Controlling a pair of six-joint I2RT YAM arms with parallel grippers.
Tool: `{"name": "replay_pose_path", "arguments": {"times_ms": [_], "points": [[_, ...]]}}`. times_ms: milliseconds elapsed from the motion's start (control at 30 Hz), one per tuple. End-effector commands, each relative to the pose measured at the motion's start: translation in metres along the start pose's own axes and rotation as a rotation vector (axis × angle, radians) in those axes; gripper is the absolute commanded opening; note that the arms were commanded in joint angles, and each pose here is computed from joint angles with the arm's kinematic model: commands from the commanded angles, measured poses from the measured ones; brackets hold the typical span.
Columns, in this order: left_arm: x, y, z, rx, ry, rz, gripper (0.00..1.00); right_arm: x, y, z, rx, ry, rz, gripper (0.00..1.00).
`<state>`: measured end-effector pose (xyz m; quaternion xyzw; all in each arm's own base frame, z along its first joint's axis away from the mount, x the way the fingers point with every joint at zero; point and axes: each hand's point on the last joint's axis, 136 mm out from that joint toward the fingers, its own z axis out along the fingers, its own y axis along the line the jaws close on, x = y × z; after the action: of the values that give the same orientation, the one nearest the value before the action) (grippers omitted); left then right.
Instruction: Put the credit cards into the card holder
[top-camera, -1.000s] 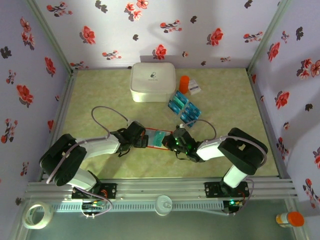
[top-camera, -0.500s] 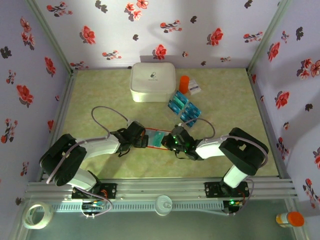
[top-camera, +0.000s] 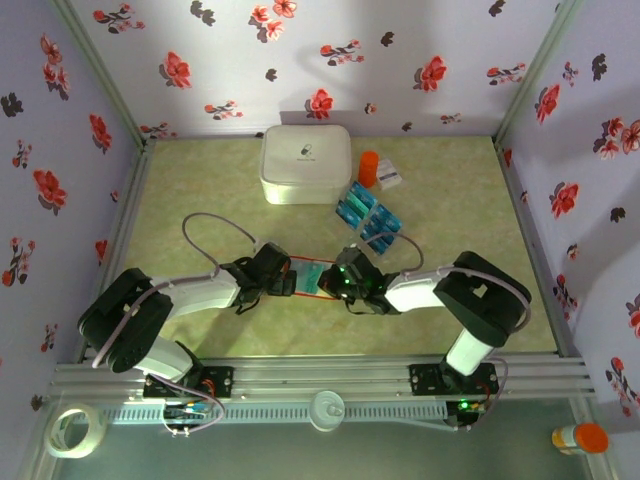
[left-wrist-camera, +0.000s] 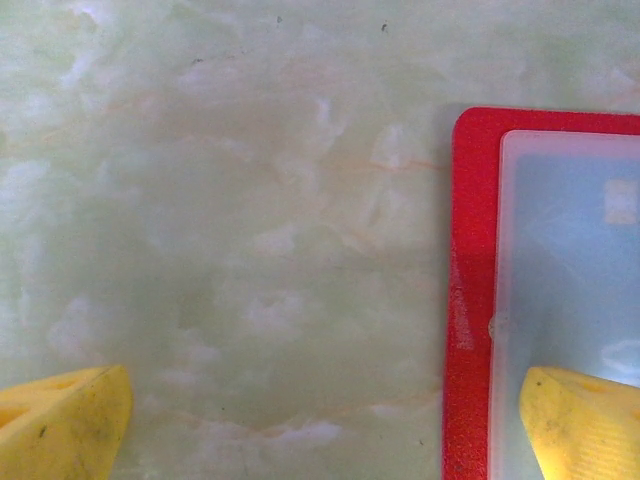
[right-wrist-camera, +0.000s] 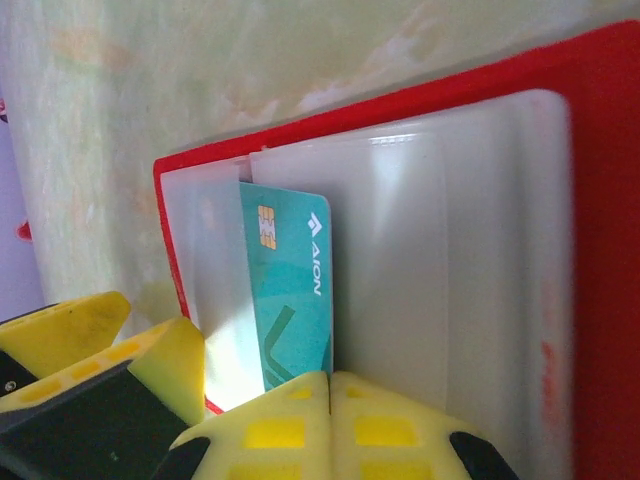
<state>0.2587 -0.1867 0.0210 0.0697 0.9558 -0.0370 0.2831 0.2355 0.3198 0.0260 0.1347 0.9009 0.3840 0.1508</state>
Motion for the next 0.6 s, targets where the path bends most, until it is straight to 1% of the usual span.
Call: {"name": "replay_pose_path", "arguments": {"times_ms": [0,100,167,233,300,433,567], "points": [[0.015,0.014,0.001,-0.042,0.042,0.009,1.0,0.015,-0.014,0.011,0.073,0.074,-0.033,0.0],[0.015,0.014,0.0,-0.042,0.041,0.009,1.0,0.019,-0.008,0.016,0.072,0.121,-0.072,0.01],[0.015,0.014,0.0,-0.042,0.042,0.007,1.0,0.017,0.0,0.012,0.067,0.136,-0.118,0.12],[0.016,0.014,0.0,-0.041,0.041,0.005,1.0,0.012,0.006,0.004,0.069,0.129,-0.155,0.19],[0.016,0.015,0.0,-0.042,0.041,0.004,1.0,0.004,0.011,-0.006,0.077,0.113,-0.19,0.22],[0.015,0.014,-0.001,-0.04,0.038,0.004,1.0,-0.005,0.02,-0.018,0.107,0.104,-0.255,0.22],[0.015,0.014,-0.001,-0.039,0.035,0.0,1.0,-0.009,0.029,-0.017,0.124,0.109,-0.298,0.14]]}}
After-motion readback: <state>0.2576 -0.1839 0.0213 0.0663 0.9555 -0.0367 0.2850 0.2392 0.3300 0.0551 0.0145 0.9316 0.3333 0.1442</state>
